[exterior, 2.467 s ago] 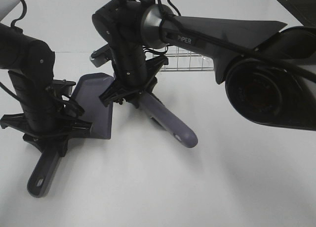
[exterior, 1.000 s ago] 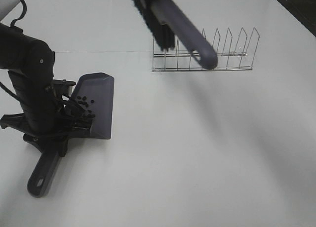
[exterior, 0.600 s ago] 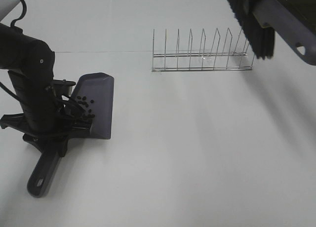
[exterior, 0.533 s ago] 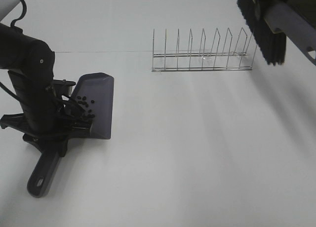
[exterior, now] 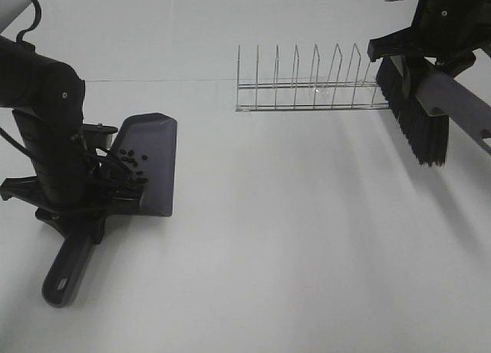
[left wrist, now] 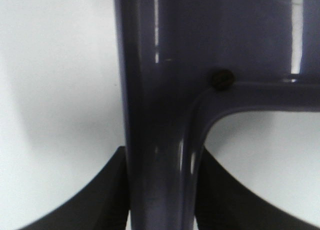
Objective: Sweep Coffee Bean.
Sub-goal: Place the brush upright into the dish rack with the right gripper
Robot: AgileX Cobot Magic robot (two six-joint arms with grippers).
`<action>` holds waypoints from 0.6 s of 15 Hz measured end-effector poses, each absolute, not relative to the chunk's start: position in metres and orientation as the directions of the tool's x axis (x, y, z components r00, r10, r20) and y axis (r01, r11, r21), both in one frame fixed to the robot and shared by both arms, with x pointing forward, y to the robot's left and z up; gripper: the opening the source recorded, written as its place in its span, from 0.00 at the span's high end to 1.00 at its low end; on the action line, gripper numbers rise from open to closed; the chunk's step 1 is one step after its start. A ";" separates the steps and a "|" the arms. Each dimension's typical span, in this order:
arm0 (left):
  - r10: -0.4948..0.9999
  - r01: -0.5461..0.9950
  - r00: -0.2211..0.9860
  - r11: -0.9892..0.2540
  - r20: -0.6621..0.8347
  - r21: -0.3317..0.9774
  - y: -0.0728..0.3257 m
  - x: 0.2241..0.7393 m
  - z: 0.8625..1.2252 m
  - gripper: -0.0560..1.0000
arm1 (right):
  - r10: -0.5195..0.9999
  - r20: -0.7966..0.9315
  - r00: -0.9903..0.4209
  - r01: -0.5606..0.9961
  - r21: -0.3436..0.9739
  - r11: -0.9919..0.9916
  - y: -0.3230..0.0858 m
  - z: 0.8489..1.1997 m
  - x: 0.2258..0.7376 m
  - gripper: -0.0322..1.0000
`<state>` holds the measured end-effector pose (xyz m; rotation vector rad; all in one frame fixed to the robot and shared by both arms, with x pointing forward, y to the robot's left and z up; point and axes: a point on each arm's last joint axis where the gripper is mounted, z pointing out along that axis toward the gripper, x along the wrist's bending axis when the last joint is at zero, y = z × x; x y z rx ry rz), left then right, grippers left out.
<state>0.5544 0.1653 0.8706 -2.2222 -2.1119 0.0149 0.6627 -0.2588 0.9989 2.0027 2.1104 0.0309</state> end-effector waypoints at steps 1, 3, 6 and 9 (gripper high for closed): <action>0.998 0.997 0.052 -0.049 0.045 -0.062 0.165 0.554 0.871 0.64 | 0.988 -0.148 -0.040 0.982 0.179 0.067 -0.258 0.994 0.666 0.70; 0.998 0.997 0.052 -0.049 0.045 -0.062 0.165 0.554 0.871 0.64 | 0.989 -0.142 -0.051 0.982 0.175 0.076 -0.257 0.981 0.670 0.70; 0.998 0.997 0.052 -0.049 0.045 -0.061 0.165 0.554 0.871 0.64 | 0.987 -0.146 -0.074 0.986 0.135 0.094 -0.256 0.960 0.675 0.70; 0.998 0.997 0.052 -0.049 0.045 -0.061 0.165 0.554 0.871 0.64 | 0.987 -0.141 -0.079 0.982 0.157 0.101 -0.255 0.950 0.680 0.70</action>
